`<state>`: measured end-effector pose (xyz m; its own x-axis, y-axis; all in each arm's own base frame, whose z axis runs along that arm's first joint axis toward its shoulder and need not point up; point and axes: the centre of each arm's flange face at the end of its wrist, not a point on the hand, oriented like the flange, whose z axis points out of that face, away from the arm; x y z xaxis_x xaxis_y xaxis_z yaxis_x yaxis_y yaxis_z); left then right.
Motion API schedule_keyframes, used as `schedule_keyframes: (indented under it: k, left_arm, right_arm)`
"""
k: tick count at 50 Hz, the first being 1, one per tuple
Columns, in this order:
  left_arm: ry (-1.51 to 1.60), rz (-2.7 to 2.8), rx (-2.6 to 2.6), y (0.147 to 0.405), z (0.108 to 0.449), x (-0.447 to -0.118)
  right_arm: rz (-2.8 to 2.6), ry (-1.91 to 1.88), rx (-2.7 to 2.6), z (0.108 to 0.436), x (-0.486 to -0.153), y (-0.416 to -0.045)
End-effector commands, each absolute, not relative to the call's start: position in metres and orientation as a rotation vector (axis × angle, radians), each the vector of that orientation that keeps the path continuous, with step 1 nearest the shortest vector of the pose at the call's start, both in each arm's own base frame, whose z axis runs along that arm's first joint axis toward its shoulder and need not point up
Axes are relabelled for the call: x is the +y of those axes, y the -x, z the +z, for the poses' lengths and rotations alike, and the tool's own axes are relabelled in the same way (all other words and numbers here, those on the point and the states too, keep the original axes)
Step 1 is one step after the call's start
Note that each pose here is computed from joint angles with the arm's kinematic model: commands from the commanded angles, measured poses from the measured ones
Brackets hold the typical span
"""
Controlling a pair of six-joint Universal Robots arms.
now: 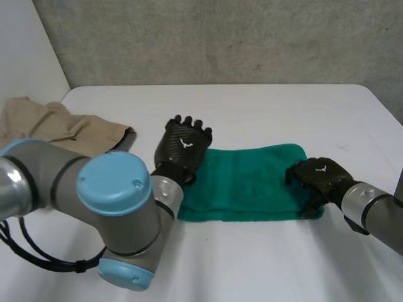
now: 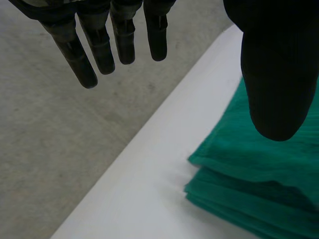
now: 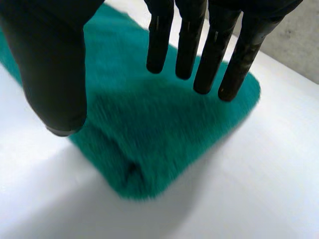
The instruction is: Fold the laundry.
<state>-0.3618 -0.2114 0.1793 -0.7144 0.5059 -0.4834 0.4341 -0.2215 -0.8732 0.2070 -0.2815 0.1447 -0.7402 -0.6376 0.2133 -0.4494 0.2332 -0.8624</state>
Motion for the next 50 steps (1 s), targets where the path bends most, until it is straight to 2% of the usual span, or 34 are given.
schedule_keyframes:
  k: [1,6,10,14,22,26,27,30,34,38,40,45,49,50]
  left_arm:
    - [1.246,1.981,-1.984,0.363,0.158,-0.205]
    - [1.203,1.906,-2.047,0.357,0.152,-0.204]
    - [1.143,1.883,-2.066,0.354,0.157,-0.202]
    - [1.059,1.906,-2.12,0.34,0.168,-0.21]
    - [0.979,1.956,-2.174,0.317,0.184,-0.217]
    - [0.94,1.982,-2.199,0.305,0.19,-0.223]
    - [0.926,1.992,-2.206,0.301,0.192,-0.225]
    - [0.912,2.006,-2.202,0.298,0.196,-0.225]
    - [0.899,2.025,-2.192,0.296,0.202,-0.225]
    - [0.896,2.029,-2.183,0.296,0.203,-0.224]
    - [0.895,2.032,-2.176,0.297,0.204,-0.224]
    - [0.884,2.058,-2.13,0.304,0.212,-0.228]
    - [0.854,2.067,-2.055,0.322,0.221,-0.228]
    - [0.848,2.051,-2.026,0.333,0.221,-0.226]
  right_arm:
    - [-1.554,1.018,2.365,0.133,-0.289,-0.199]
    - [-1.571,1.017,2.371,0.129,-0.293,-0.198]
    - [-1.608,1.015,2.415,0.13,-0.297,-0.191]
    - [-1.641,1.062,2.457,0.131,-0.299,-0.185]
    - [-1.811,1.335,2.425,0.153,-0.31,-0.189]
    - [-1.955,1.527,2.201,0.182,-0.293,-0.236]
    - [-1.983,1.587,2.083,0.191,-0.28,-0.261]
    - [-1.998,1.665,1.92,0.198,-0.258,-0.293]
    - [-1.89,1.821,1.682,0.182,-0.212,-0.337]
    - [-1.768,1.932,1.553,0.158,-0.182,-0.356]
    - [-1.744,1.931,1.548,0.154,-0.178,-0.358]
    - [-1.711,1.788,1.607,0.158,-0.178,-0.357]
    - [-1.769,1.388,1.799,0.193,-0.218,-0.333]
    - [-1.784,1.181,1.884,0.207,-0.241,-0.315]
